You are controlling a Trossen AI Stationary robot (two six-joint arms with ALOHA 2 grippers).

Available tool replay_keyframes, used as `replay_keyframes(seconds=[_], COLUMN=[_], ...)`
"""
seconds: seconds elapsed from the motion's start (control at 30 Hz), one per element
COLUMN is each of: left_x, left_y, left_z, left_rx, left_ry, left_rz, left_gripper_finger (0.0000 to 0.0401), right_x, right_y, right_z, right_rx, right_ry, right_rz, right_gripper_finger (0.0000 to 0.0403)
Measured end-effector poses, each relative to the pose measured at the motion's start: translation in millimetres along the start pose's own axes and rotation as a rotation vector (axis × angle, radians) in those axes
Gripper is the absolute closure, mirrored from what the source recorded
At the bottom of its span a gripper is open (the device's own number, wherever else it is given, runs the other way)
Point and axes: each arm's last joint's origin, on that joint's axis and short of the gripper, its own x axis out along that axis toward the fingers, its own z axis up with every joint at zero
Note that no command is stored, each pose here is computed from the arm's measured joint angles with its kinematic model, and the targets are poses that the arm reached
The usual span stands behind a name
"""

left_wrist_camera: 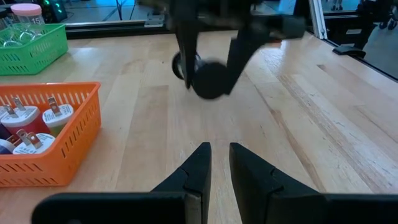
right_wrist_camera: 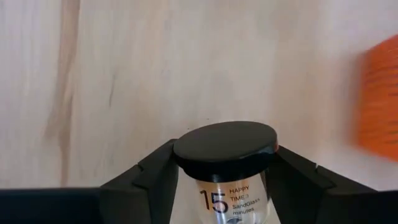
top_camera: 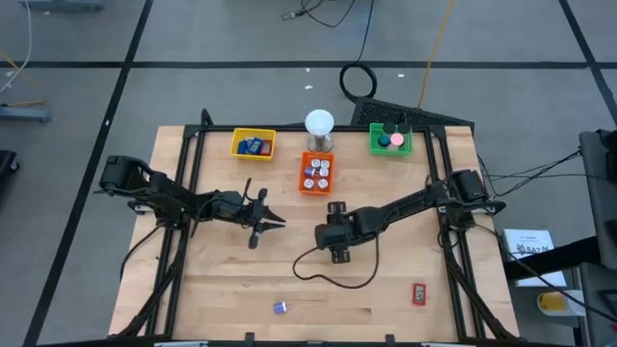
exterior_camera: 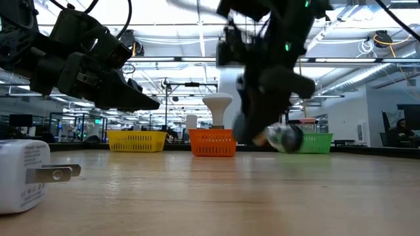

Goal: Pick & Place Office items
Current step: Put the orange sandglass timer into the green bin

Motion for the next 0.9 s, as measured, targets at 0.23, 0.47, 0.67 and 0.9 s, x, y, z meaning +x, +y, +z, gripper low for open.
replay_keyframes(seconds=[0.23,0.47,0.67,0.9], left_x=[0,0,0,0], left_y=[0,-1,-1,-1], left_z=[-1,0,0,0], left_rx=[-0.005,-0.001,0.004,0.011], left_ry=[0.006,-0.001,-0.002,-0.001], left_rz=[-0.002,-0.002,-0.002,-0.002], left_gripper_finger=[0.0345,0.0345,0.0345,0.0345], right_x=[-18,6,30,59], right_y=[2,-3,-7,-11], right_z=[-24,-77,-79,-46], right_rx=[0.168,0.393,0.411,0.363], right_ry=[-0.402,-0.923,-1.011,-1.029], right_rz=[-0.121,-0.113,-0.111,-0.063], right_gripper_finger=[0.0207,0.0207,0.0207,0.0207])
